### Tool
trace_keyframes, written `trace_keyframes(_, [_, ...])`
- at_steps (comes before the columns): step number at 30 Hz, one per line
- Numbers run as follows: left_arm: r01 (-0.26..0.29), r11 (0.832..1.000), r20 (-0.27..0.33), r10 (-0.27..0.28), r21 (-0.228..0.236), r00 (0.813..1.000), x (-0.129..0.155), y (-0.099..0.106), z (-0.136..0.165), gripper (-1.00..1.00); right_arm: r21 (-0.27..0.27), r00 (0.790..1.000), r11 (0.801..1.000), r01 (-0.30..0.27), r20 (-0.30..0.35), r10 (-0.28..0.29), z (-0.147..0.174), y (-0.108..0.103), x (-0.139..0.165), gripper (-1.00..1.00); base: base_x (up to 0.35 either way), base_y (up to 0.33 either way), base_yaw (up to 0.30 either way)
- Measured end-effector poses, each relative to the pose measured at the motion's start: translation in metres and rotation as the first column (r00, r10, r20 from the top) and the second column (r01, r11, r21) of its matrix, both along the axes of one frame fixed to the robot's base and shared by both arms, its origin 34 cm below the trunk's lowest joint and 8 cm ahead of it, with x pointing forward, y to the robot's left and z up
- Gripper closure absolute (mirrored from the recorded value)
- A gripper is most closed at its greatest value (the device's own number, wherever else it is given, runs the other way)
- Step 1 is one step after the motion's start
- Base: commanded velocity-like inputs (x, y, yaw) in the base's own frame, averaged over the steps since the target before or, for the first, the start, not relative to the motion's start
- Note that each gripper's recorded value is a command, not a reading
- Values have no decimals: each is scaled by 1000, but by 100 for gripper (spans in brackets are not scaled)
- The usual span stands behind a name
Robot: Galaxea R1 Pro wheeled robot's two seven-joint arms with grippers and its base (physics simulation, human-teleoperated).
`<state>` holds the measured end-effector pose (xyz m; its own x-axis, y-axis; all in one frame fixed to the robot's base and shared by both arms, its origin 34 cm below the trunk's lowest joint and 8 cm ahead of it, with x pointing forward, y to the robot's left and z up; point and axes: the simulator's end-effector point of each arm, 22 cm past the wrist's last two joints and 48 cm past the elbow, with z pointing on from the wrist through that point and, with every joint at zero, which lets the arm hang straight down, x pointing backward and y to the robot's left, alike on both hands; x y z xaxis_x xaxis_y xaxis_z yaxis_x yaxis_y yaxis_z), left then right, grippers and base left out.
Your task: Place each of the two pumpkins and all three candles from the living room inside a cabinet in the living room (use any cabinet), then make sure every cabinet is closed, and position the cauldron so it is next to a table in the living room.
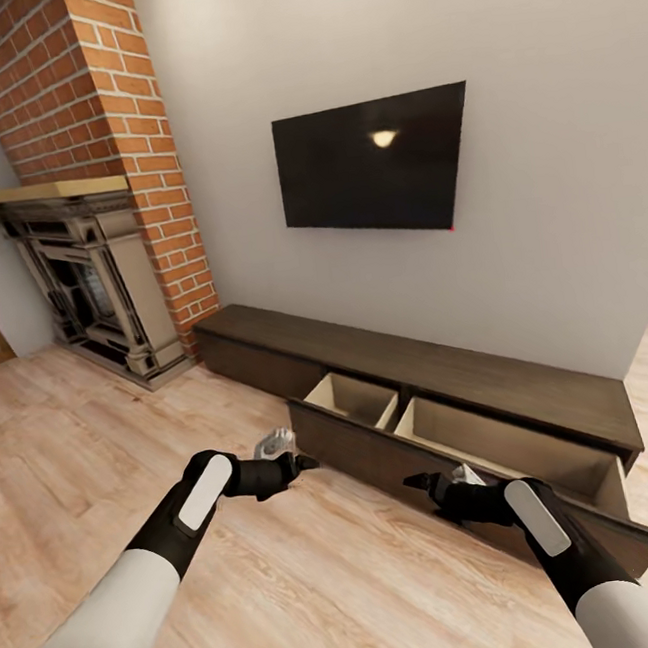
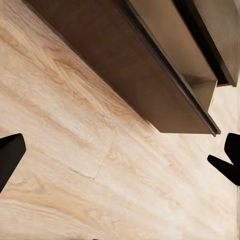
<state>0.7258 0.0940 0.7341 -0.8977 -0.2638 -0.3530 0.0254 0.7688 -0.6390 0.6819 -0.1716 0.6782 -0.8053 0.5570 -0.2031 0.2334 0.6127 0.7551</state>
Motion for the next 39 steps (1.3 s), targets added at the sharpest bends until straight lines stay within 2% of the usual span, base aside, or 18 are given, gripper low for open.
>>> trace_keyframes(9, [-26, 1000, 8, 26, -17, 1000, 7, 6, 24, -100, -1, 1000, 1000, -4, 9, 4, 21, 1, 2, -100, -234, 0, 201])
trace_keyframes(22, [-22, 1000, 31, 23, -10, 999, 8, 6, 51, -100, -9, 998, 1000, 25, 55, -25, 49, -4, 11, -100, -36, 0, -79])
trace_keyframes(39, [-13, 1000, 61, 13, -8, 998, 7, 3, 67, -100, -7, 996, 1000, 30, 82, -29, 64, -5, 14, -100, 200, 95, -124])
